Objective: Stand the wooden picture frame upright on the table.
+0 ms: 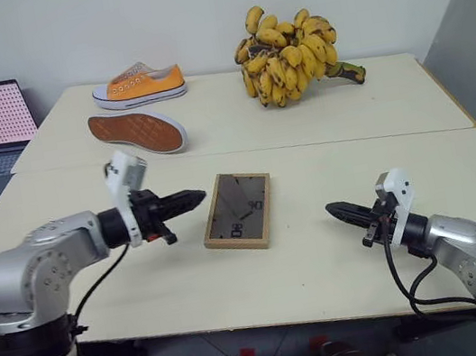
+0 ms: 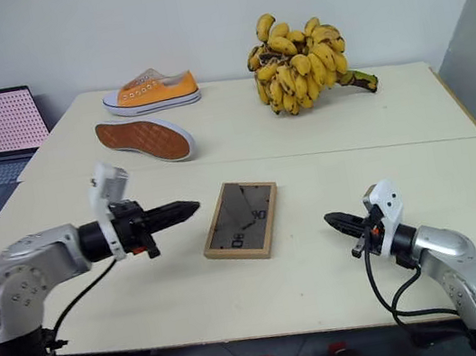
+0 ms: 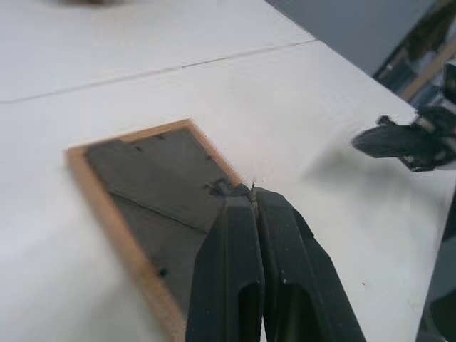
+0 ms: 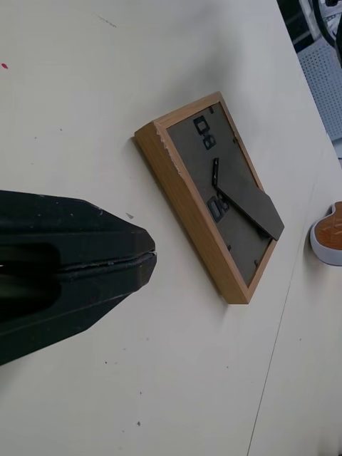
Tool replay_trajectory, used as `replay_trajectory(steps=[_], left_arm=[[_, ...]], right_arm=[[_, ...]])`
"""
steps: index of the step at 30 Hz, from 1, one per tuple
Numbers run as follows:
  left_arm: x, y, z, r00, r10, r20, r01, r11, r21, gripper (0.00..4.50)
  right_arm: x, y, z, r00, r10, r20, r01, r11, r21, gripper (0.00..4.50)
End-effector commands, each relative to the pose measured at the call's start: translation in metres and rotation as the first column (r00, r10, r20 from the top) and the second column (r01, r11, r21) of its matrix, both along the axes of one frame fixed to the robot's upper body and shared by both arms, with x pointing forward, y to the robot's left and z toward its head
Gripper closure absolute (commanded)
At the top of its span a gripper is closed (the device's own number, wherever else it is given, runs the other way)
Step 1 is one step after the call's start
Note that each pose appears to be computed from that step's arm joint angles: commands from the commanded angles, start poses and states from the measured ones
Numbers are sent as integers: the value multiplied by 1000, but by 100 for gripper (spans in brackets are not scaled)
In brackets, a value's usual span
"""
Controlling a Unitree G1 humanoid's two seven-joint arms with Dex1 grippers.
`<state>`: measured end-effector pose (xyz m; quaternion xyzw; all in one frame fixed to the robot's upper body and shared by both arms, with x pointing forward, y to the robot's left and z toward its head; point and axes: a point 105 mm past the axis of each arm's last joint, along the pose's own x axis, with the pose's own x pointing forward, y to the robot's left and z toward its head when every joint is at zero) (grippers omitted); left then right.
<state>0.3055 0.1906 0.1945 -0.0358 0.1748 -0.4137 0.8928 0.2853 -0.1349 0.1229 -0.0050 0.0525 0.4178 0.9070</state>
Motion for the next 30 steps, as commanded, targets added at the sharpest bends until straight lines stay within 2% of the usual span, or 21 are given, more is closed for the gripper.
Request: replay_trajectory(steps=[1, 7, 13, 17, 19, 21, 23, 30], left_arm=[[-2, 21, -14, 999, 19, -42, -16, 998, 68, 446], [-14, 40, -47, 984, -86, -154, 114, 976, 184, 446], [14, 41, -44, 988, -60, -143, 79, 989, 126, 340], [22, 34, -44, 986, -81, -147, 97, 989, 108, 253], [24, 30, -53, 977, -94, -190, 116, 987, 110, 209], [27, 27, -68, 955, -74, -286, 112, 987, 117, 203], [32, 25, -72, 932, -48, -358, 81, 994, 79, 203], [49, 14, -75, 894, -42, -446, 41, 999, -12, 203]], right_arm=[[1, 1, 9, 999, 12, 46, -12, 1000, 4, 450], [1, 0, 9, 998, 16, 55, -14, 999, -30, 450], [4, -6, 10, 998, -13, 66, 17, 999, -50, 450], [2, -7, 8, 998, -19, 67, 23, 998, -55, 450], [5, -9, 4, 996, -38, 81, 46, 993, -108, 450], [13, -12, -1, 991, -74, 110, 92, 980, -174, 450], [23, -14, -4, 984, -96, 152, 130, 964, -232, 450], [46, 2, -15, 965, -29, 261, 131, 914, -383, 450]])
